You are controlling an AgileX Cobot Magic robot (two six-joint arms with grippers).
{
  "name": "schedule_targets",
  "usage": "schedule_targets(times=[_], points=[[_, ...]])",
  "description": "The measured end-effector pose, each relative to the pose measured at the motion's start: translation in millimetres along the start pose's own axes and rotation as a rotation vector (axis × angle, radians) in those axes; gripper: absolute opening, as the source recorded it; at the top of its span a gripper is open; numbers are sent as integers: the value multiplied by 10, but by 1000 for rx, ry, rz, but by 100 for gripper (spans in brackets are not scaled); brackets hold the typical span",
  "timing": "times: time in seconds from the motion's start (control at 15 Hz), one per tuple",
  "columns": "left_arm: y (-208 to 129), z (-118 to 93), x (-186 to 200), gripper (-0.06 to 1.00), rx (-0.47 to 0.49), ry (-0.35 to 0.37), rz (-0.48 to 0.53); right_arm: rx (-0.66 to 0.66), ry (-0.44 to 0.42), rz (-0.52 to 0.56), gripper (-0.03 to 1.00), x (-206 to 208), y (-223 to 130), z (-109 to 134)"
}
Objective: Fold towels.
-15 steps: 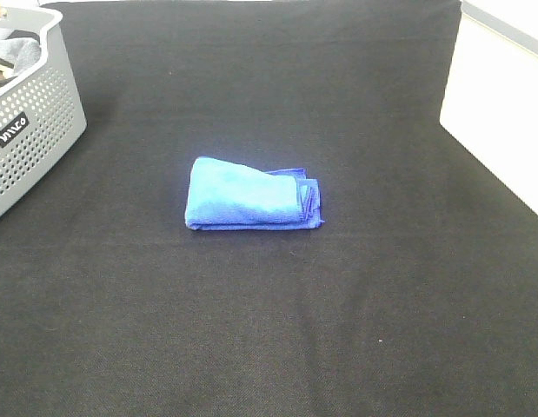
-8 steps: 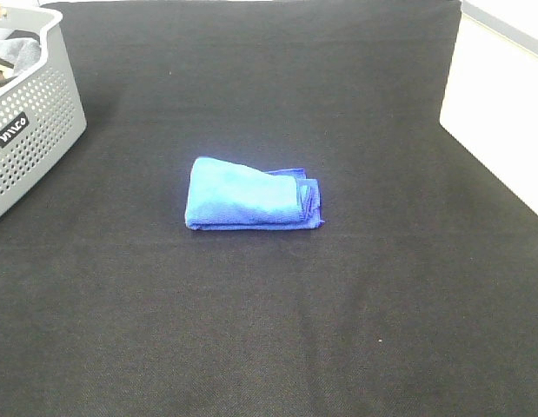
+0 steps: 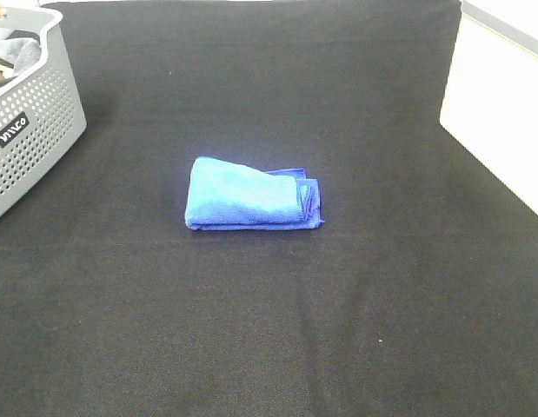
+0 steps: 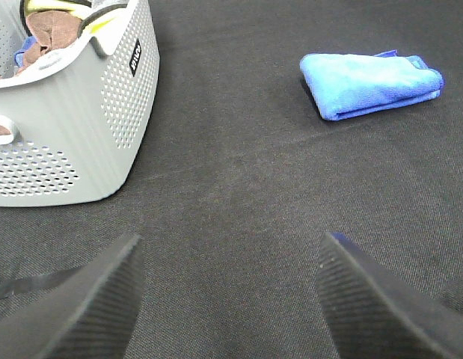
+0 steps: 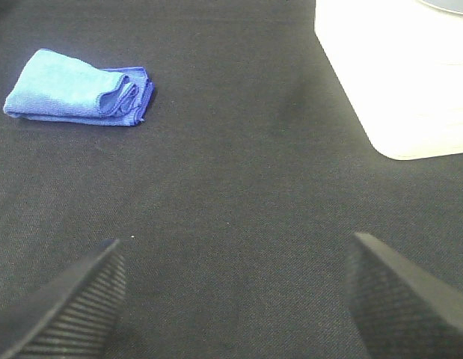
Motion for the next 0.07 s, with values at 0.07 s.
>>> schedule_targets(times=[0.07], points=[[0, 0, 0, 64, 0, 0, 0, 0, 0, 0, 76, 0, 0, 0]])
Point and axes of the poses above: a point on each arm's last joint axis where the gripper is mounted, x pointing back along that axis away from the gripper, z along the wrist's bending axis when the last joint is at zero, y = z × x, the point moved 5 cm from there along -x, pointing out along that axis toward the gripper, and after that the axes turned 2 degrees about -x, right-handed, at the moved point
